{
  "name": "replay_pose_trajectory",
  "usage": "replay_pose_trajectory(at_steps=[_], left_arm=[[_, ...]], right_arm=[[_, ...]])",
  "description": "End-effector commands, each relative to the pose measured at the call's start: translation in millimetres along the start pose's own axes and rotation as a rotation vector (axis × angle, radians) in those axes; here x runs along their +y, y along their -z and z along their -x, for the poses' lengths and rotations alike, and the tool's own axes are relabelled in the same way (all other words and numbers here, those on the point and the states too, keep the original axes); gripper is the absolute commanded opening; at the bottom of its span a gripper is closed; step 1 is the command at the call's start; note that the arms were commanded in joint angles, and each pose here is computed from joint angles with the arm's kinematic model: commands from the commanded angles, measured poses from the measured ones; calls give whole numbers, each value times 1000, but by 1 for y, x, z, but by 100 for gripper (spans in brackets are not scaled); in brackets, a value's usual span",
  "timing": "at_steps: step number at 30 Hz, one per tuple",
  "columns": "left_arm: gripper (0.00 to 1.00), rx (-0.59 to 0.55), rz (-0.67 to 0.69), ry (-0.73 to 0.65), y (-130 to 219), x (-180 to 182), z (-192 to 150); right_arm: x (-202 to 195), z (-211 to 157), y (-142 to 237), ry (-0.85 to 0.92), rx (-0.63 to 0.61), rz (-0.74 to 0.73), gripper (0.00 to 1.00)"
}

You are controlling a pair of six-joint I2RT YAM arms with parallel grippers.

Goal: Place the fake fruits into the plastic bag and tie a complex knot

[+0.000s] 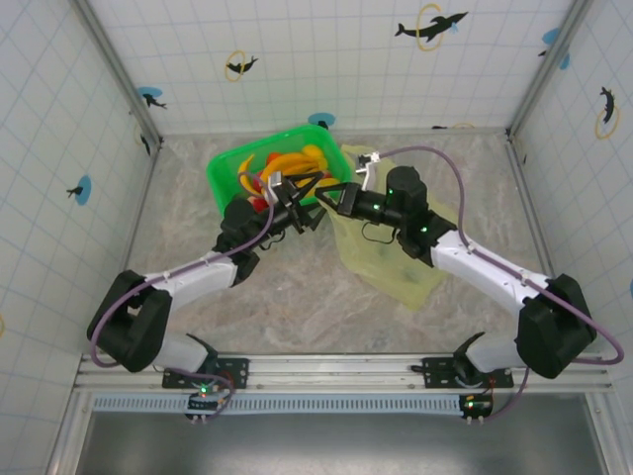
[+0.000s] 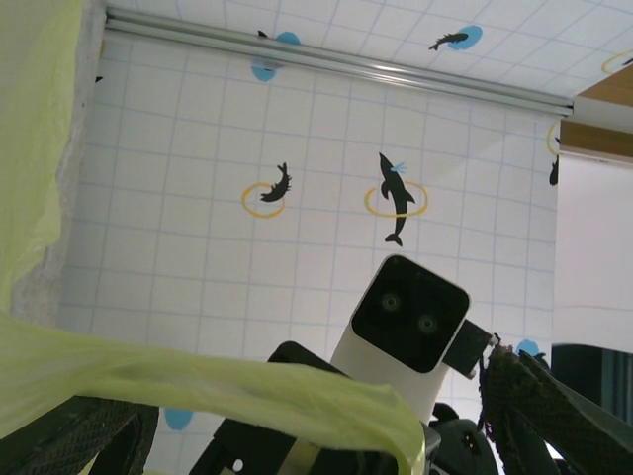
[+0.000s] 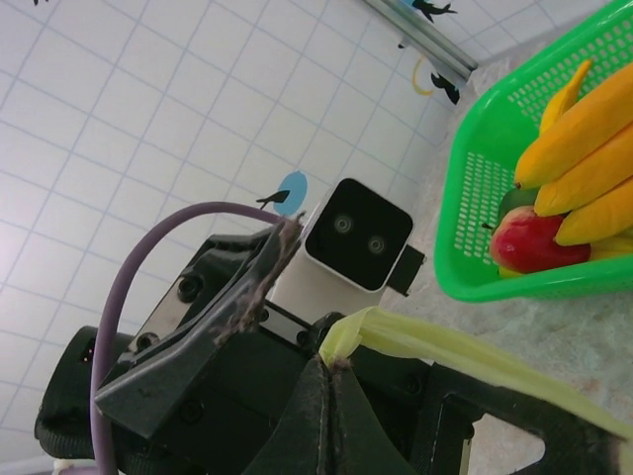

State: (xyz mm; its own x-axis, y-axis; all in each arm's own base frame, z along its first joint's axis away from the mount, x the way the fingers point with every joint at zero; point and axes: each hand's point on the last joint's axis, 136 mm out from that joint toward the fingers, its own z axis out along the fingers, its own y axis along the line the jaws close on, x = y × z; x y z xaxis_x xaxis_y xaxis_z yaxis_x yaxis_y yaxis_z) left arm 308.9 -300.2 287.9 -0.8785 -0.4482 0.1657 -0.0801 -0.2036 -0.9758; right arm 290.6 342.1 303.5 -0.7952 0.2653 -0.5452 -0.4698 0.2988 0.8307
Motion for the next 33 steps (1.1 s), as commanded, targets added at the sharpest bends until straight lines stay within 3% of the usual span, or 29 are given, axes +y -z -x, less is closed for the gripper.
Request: replay_pose_trajectory(at_steps=[1,7,8,10,11,13,16,21,27,28,31,32,33], left_arm=[[83,-13,-68,-32,-5,-23,3],[78,-62,-102,-50,0,-38,16],[75,-60,-110,-53,-1,-40,16],[63,-57,-121,-59,0,-43,14],[56,-59,-126,-61,2,-44,14],[45,-61,-127,-66,3,-44,13],[27,-45,-126,-74,0,-43,12],[0,-10,-141,-87,0,-43,7],[5,1,-14,-240,-3,-47,7],[11,3,18,-285,-4,-51,7],[46,-43,103,-375,0,-54,12],[54,-49,105,-390,1,-55,12],[56,-47,105,-395,1,-55,12]], right_arm=[[10,-6,3,49,-7,37,0],[1,-26,10,75,-11,17,0],[-1,-31,11,81,-3,10,6],[-7,-27,13,95,-35,-25,43],[-4,-26,15,108,-41,-22,56],[1,-22,18,136,-56,-19,66],[8,-17,22,172,-64,-20,71],[15,-8,35,243,-92,-70,69],[42,14,69,375,-184,-100,70],[38,20,74,377,-198,-140,69],[32,29,82,378,-223,-193,67],[30,29,85,372,-230,-201,67],[28,29,86,366,-232,-205,66]])
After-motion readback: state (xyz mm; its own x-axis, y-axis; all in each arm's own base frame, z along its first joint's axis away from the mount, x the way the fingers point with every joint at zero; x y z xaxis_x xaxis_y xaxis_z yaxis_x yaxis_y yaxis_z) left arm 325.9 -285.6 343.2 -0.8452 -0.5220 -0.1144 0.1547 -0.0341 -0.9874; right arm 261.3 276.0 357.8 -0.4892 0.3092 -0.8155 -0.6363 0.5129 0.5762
